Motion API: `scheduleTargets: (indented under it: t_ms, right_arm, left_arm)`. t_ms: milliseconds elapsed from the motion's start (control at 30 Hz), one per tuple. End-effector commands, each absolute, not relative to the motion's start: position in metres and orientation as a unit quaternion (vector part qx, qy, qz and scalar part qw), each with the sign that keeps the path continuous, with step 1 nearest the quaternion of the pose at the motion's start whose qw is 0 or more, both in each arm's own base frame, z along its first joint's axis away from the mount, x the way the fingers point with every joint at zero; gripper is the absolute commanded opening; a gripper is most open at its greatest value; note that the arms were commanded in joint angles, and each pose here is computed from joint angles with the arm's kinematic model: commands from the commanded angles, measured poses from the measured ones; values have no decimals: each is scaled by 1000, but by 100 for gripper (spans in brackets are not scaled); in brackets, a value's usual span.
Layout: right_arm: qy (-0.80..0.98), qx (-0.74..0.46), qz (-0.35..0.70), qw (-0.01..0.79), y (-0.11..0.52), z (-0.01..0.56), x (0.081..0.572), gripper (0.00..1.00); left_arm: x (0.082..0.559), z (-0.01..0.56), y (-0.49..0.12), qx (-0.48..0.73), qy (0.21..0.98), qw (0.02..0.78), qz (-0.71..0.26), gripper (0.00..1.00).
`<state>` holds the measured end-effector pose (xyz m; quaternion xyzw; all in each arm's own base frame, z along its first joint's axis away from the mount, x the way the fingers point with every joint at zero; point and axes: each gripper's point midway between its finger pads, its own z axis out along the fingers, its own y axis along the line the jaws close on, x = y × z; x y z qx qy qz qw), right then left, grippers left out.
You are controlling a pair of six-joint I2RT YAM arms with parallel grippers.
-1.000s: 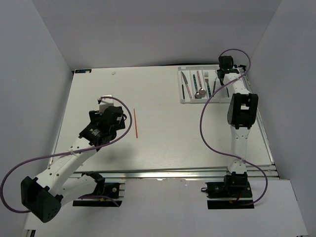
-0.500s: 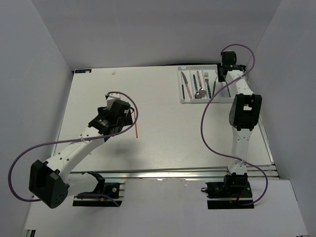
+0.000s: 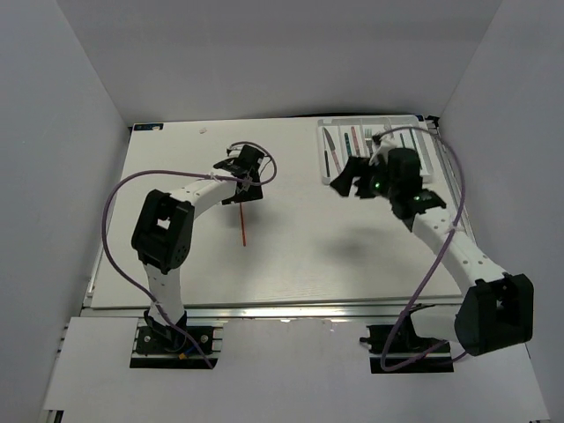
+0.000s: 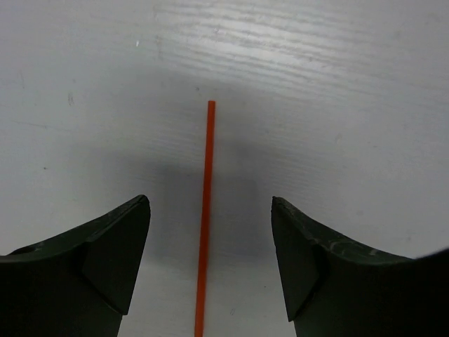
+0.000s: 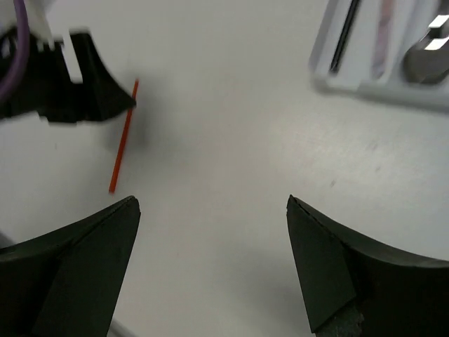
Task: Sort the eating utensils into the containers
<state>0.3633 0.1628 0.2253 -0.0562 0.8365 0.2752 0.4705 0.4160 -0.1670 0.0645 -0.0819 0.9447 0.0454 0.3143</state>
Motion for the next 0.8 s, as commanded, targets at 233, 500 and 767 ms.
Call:
scheduleTargets:
  t_ms: [233, 500, 767]
  right_arm:
    - [872, -73, 272, 399, 182, 158, 292, 89]
    - [866, -85, 271, 411, 181, 168, 281, 89]
    - [857, -111, 328, 381, 202, 152, 268, 89]
  left_arm:
    - [379, 38, -168, -86, 966, 244, 13, 57]
    - [336, 5, -149, -81, 977, 191, 45, 47]
    - [313, -15, -149, -75, 984, 159, 32, 0]
